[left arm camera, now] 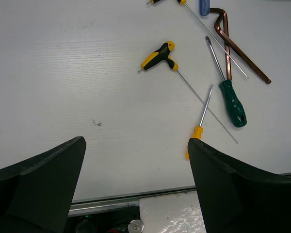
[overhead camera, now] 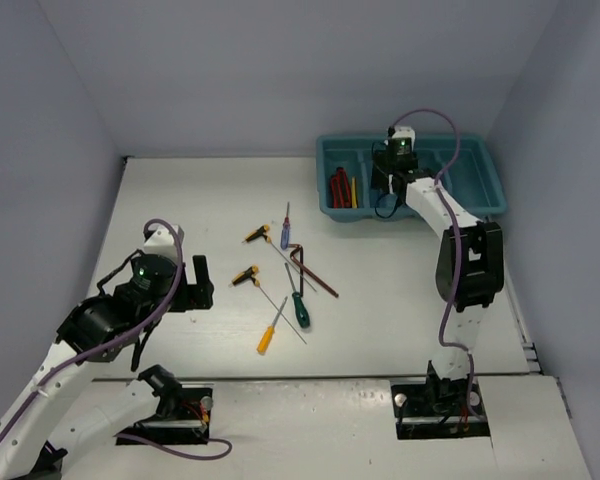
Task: Sort the tools into containers
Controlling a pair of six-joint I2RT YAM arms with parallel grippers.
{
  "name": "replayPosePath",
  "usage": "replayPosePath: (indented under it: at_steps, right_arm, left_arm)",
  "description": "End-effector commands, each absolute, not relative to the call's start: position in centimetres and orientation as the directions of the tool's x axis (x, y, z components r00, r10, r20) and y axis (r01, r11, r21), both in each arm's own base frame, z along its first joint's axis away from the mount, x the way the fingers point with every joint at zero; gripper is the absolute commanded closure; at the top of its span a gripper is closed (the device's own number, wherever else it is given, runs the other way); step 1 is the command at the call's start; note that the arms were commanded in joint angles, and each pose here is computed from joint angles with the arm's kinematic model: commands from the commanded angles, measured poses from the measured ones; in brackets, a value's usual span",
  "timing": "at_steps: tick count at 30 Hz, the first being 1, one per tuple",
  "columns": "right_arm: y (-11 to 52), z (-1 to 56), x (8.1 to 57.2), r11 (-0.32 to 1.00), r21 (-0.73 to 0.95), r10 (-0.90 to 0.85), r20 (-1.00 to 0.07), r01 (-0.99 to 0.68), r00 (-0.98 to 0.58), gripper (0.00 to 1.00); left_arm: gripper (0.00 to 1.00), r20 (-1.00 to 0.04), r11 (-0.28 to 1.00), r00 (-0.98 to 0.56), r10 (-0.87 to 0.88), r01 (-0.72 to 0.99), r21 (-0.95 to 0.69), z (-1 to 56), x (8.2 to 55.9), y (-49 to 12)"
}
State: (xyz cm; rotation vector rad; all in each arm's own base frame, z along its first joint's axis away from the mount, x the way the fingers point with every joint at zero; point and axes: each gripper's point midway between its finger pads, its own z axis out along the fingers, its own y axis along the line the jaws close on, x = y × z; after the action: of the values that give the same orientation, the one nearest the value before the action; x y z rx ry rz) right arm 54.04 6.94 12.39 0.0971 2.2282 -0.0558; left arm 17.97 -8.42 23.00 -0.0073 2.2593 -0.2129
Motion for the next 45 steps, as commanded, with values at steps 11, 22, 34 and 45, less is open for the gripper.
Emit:
replayPosePath:
  at_steps: [11,22,34,45]
  right_arm:
    - [26.3,24.3,45.4,0.975,0.221,0.191,-0.902,-0.035,-0.387,0.52]
    - [34.6,13.8,44.7,0.984,0.177,0.136,-0.85,-0.032,-0.508,0.53]
    - [36.1,5.2,46.4,0.993,0.117,0.094,-0.806,-0.001,-0.584,0.56]
    - [35.9,7.7,48.2,0.995,0.097,0.073,-0.839,-0.017,-0.539,1.0]
  left_arm:
    - [0.16,-0.776,0.988,-0.628,-0.066,0.066,-0.138,24.0,19.1,-8.7]
    - [0.16,-0.765,0.979,-0.641,-0.07,0.103,-0.175,23.6,18.0,-9.1]
    - [0.16,-0.754,0.972,-0.653,-0.075,0.122,-0.202,23.1,16.9,-9.1]
    - [0.16,-0.758,0.969,-0.648,-0.072,0.135,-0.207,23.4,16.6,-9.0]
